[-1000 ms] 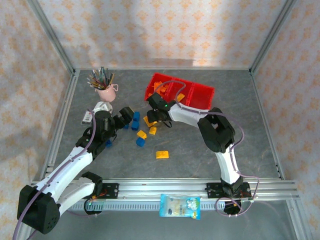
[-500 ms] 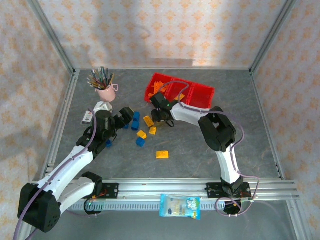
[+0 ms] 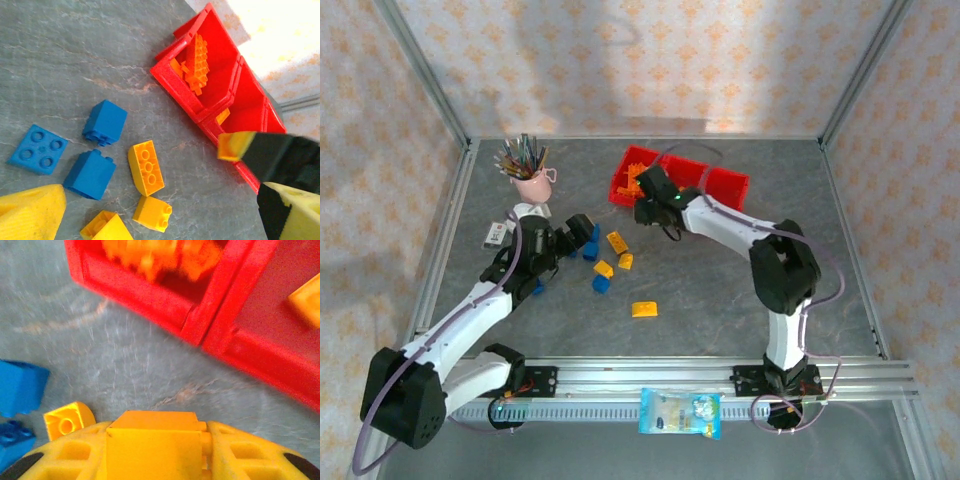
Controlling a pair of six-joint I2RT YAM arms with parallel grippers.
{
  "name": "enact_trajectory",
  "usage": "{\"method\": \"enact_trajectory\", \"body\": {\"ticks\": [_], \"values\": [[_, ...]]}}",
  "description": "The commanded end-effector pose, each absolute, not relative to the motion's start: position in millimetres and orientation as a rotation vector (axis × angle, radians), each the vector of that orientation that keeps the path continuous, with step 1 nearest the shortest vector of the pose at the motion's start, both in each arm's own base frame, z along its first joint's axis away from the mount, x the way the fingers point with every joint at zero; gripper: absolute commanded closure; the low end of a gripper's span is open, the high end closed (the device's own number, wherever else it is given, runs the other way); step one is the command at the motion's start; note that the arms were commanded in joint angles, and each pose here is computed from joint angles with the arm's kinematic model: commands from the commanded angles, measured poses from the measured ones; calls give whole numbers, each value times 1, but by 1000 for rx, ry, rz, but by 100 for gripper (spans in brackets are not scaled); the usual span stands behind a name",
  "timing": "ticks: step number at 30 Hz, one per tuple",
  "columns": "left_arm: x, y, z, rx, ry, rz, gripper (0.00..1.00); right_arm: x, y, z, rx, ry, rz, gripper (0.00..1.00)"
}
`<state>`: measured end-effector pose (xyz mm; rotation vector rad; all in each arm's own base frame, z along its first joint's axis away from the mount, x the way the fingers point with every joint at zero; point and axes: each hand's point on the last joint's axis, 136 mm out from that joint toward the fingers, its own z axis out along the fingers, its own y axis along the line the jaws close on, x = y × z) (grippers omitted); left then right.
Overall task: Sort the legos into containers by color
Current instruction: Place the lego in the container, then pick up the lego from the center of the table.
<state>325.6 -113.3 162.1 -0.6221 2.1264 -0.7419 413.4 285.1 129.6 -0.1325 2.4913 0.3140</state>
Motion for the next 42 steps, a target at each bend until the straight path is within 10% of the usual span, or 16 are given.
{"method": "enact_trajectory", "body": {"ticks": [1, 14, 22, 42], "values": [[339, -129, 189, -544, 2071, -820, 1, 427, 244, 149, -4, 2451, 204, 61], [361, -158, 192, -503, 2072, -855, 1, 510, 197, 143, 138, 2385, 77, 60], [365, -159, 195, -487, 2074, -846, 1, 537, 208, 153, 98, 2363, 60, 40], [328, -113, 186, -578, 2054, -715, 1, 394, 286, 132, -179, 2475, 213, 30]]}}
